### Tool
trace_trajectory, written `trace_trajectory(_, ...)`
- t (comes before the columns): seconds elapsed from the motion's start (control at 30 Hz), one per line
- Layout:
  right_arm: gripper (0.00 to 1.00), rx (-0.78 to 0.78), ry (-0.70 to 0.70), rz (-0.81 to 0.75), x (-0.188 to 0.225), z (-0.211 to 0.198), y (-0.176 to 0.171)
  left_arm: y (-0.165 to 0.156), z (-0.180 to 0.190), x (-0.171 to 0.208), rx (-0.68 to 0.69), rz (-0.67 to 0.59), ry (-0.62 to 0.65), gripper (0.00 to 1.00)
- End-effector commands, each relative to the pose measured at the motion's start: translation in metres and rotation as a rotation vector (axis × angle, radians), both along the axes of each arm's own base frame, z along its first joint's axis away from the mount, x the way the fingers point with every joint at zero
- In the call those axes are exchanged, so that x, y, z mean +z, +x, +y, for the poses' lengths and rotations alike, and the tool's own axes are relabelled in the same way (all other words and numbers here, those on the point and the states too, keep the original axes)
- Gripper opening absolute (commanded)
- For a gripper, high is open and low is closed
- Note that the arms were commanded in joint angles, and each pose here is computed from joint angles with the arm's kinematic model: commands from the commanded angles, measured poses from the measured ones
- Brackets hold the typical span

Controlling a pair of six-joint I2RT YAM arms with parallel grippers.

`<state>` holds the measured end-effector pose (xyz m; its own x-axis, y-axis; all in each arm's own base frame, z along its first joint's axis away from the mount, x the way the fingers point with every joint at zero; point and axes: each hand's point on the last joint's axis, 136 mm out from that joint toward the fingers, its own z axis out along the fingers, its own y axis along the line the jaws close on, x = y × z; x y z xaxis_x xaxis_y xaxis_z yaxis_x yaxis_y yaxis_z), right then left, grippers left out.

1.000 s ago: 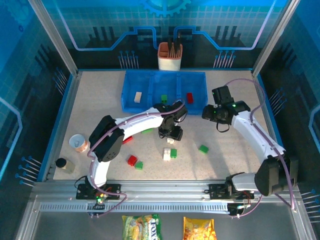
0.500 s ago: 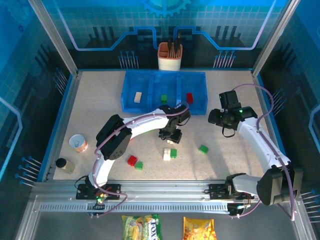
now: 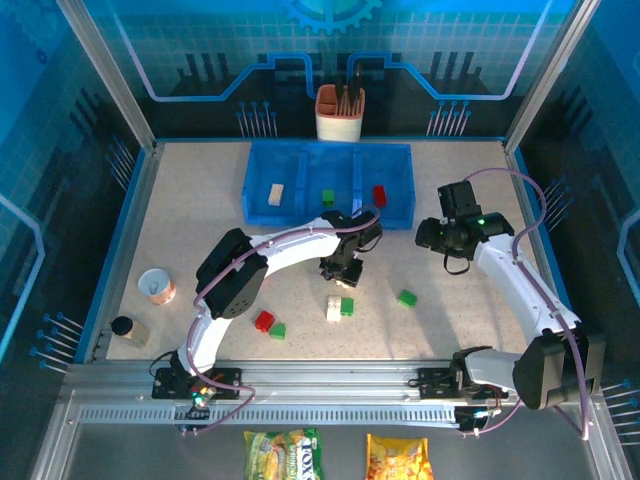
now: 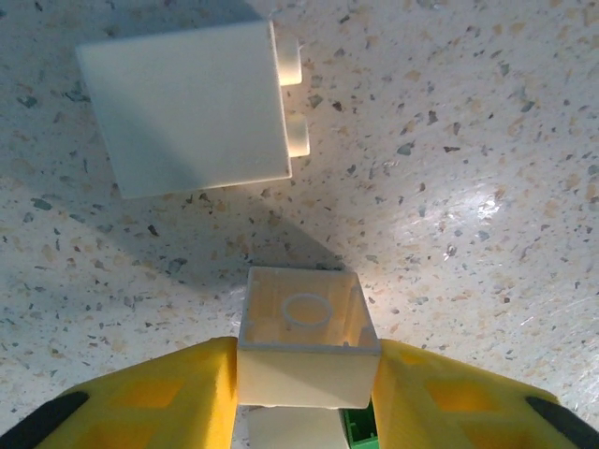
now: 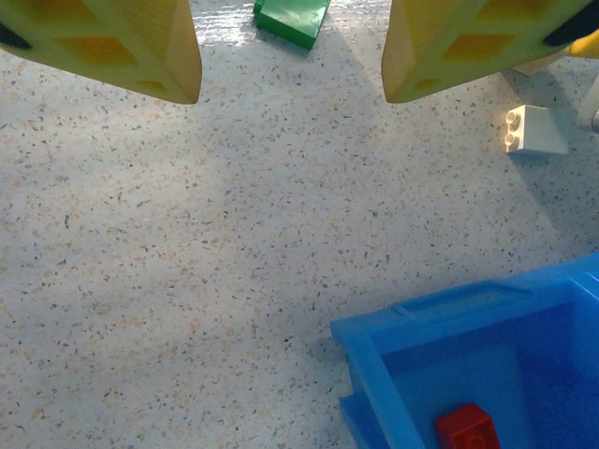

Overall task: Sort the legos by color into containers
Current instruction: Pick up the lego from the center of the table.

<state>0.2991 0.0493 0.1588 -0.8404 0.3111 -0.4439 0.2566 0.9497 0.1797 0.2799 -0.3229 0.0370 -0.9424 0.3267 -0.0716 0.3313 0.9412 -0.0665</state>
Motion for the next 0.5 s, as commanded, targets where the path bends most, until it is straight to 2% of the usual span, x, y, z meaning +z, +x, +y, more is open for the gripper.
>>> trace_trajectory(0.0,0.55,0.000,0.005,0.027,-0.006,-0.002,-0.004,-0.001,-0.001,0.006,-0.019,-0.005,0.011,0.40)
trace_trajectory(0.47,0.54,0.003,0.022,0.029,-0.004,0.001,-0.003,0.005,0.006,0.025,-0.017,-0.055,0.001,0.38)
